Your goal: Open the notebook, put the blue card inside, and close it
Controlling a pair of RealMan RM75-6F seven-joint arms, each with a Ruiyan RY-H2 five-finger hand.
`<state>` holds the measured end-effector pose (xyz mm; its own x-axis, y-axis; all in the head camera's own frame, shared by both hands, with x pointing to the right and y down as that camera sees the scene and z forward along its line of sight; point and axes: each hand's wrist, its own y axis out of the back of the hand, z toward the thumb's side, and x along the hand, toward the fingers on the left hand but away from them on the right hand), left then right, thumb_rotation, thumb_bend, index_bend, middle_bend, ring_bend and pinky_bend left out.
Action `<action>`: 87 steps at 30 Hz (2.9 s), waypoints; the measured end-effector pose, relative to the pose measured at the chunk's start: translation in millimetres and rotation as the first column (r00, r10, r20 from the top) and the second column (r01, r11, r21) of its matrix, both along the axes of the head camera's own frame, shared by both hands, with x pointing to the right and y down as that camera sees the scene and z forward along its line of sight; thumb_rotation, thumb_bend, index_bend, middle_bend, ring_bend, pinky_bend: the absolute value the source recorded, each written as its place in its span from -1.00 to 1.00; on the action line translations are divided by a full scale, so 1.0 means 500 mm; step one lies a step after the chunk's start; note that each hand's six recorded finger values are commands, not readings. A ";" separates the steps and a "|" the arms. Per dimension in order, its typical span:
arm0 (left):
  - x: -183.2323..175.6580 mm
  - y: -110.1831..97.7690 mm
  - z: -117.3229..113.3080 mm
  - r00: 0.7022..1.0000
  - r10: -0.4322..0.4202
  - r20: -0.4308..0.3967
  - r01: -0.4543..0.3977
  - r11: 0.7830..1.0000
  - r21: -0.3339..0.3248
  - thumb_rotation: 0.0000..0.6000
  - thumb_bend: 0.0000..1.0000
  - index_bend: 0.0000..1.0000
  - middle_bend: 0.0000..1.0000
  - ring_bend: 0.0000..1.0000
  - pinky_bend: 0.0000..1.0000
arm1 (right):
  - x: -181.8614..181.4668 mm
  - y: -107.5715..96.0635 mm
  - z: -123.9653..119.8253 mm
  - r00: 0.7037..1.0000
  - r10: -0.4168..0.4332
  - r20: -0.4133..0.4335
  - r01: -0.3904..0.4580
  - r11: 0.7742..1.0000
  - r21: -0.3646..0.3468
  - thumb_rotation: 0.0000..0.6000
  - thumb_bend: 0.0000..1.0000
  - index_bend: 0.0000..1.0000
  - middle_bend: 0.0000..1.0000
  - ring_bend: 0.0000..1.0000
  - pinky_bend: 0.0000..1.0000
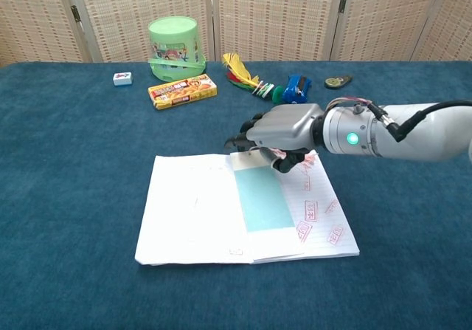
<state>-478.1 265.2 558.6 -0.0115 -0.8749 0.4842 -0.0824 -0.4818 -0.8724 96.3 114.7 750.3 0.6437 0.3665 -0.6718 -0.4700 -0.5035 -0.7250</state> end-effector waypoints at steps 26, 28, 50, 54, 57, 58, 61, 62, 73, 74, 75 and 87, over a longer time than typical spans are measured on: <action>0.105 -0.082 0.062 0.958 0.269 -0.097 -0.264 0.963 0.062 1.00 -0.45 -0.74 -0.82 -0.78 -0.66 | 0.250 -0.064 -0.186 0.971 0.235 0.037 -0.237 0.945 0.225 1.00 -0.55 -0.98 -0.82 -1.00 -1.00; 0.125 -0.089 0.069 0.945 0.305 -0.114 -0.299 0.952 0.071 1.00 -0.45 -0.74 -0.82 -0.78 -0.66 | 0.287 -0.056 -0.206 0.965 0.260 0.036 -0.261 0.934 0.243 1.00 -0.58 -0.98 -0.83 -1.00 -1.00; 0.317 -0.106 0.159 0.734 0.666 -0.133 -0.654 0.746 0.123 1.00 -0.51 -0.75 -0.82 -0.78 -0.66 | 0.503 0.069 -0.324 0.879 0.465 0.103 -0.474 0.837 0.272 1.00 -0.61 -0.98 -0.84 -1.00 -1.00; 0.342 -0.103 0.179 0.702 0.700 -0.127 -0.691 0.714 0.114 1.00 -0.51 -0.75 -0.82 -0.78 -0.66 | 0.514 0.078 -0.327 0.873 0.478 0.096 -0.485 0.831 0.271 1.00 -0.60 -0.98 -0.84 -1.00 -1.00; 0.357 -0.097 0.193 0.677 0.727 -0.112 -0.720 0.686 0.103 1.00 -0.51 -0.76 -0.82 -0.78 -0.66 | 0.522 0.090 -0.325 0.869 0.488 0.081 -0.491 0.831 0.263 1.00 -0.61 -0.98 -0.84 -1.00 -1.00; 0.363 -0.093 0.200 0.668 0.736 -0.109 -0.730 0.677 0.096 1.00 -0.51 -0.76 -0.82 -0.78 -0.66 | 0.525 0.095 -0.323 0.868 0.492 0.074 -0.493 0.831 0.259 1.00 -0.61 -0.98 -0.84 -1.00 -1.00; 0.371 -0.086 0.219 0.652 0.750 -0.107 -0.747 0.660 0.078 1.00 -0.51 -0.77 -0.82 -0.78 -0.66 | 0.531 0.102 -0.319 0.863 0.500 0.065 -0.500 0.829 0.250 1.00 -0.60 -0.98 -0.85 -1.00 -1.00; 0.373 -0.084 0.225 0.648 0.754 -0.107 -0.751 0.656 0.073 1.00 -0.51 -0.77 -0.82 -0.78 -0.66 | 0.532 0.103 -0.318 0.863 0.501 0.063 -0.500 0.829 0.249 1.00 -0.60 -0.98 -0.85 -1.00 -1.00; 0.414 -0.056 0.279 0.620 0.771 -0.144 -0.773 0.632 0.053 1.00 -0.51 -0.77 -0.82 -0.78 -0.66 | 0.534 0.107 -0.315 0.856 0.513 0.062 -0.512 0.826 0.236 1.00 -0.61 -0.98 -0.87 -1.00 -1.00; 0.416 -0.056 0.283 0.618 0.773 -0.142 -0.776 0.629 0.052 1.00 -0.51 -0.77 -0.82 -0.78 -0.66 | 0.535 0.107 -0.315 0.855 0.515 0.062 -0.514 0.825 0.236 1.00 -0.61 -0.98 -0.87 -1.00 -1.00; 0.418 -0.056 0.286 0.615 0.777 -0.137 -0.779 0.626 0.051 1.00 -0.51 -0.78 -0.82 -0.78 -0.66 | 0.536 0.107 -0.315 0.854 0.516 0.063 -0.515 0.824 0.236 1.00 -0.60 -0.98 -0.87 -1.00 -1.00; 0.450 -0.047 0.309 0.612 0.777 -0.150 -0.778 0.625 0.060 1.00 -0.51 -0.78 -0.82 -0.78 -0.66 | 0.542 0.108 -0.320 0.847 0.528 0.067 -0.527 0.816 0.238 1.00 -0.61 -0.98 -0.88 -1.00 -1.00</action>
